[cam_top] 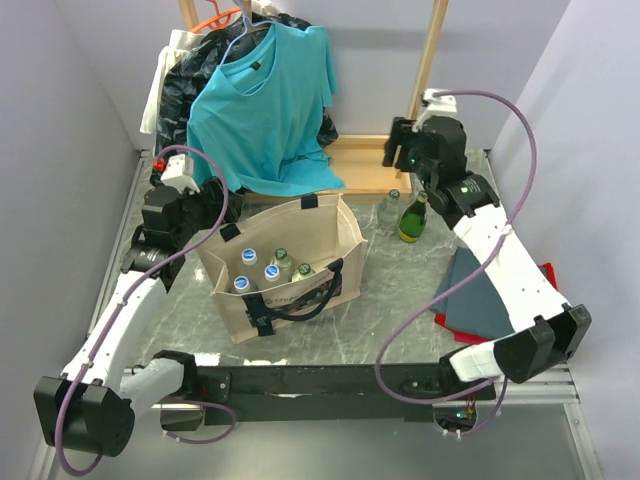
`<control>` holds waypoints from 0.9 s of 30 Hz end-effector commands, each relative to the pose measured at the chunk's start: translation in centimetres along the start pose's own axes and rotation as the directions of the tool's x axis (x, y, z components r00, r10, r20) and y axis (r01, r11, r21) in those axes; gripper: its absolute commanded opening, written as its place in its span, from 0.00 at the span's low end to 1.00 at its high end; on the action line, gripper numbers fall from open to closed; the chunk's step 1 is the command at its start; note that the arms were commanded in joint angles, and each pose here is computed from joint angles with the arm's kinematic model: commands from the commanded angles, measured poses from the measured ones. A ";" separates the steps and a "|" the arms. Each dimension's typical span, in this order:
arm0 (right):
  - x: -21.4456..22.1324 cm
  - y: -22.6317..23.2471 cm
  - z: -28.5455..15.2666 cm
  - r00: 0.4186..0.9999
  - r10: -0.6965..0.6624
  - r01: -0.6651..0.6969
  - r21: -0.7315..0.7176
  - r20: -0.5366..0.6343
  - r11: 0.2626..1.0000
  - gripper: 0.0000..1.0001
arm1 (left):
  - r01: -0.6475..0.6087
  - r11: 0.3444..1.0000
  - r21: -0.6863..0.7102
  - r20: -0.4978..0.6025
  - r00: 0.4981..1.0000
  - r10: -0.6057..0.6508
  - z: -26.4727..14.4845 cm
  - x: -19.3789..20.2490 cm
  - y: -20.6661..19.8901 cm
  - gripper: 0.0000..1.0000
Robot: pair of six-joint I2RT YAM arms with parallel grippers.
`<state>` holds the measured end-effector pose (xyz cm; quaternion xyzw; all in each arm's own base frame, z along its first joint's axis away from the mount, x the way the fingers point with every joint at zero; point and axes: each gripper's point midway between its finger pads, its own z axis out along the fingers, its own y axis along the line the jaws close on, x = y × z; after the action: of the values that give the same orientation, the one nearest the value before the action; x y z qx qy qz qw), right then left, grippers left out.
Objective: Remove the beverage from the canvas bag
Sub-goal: Take out the drink from the canvas bag.
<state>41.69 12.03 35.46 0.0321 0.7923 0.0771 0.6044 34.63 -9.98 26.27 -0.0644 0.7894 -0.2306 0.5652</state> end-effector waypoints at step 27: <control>2.0 18.1 -7.8 0.935 -0.336 0.224 -0.537 -0.119 0.813 0.72 | -0.017 0.999 0.034 0.054 0.998 0.015 -0.6 -2.0 -1.1 0.96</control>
<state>33.80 29.21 37.96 -0.2406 0.8012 0.1886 0.5144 34.62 -9.98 26.26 -0.0642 0.7896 -0.2306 0.5650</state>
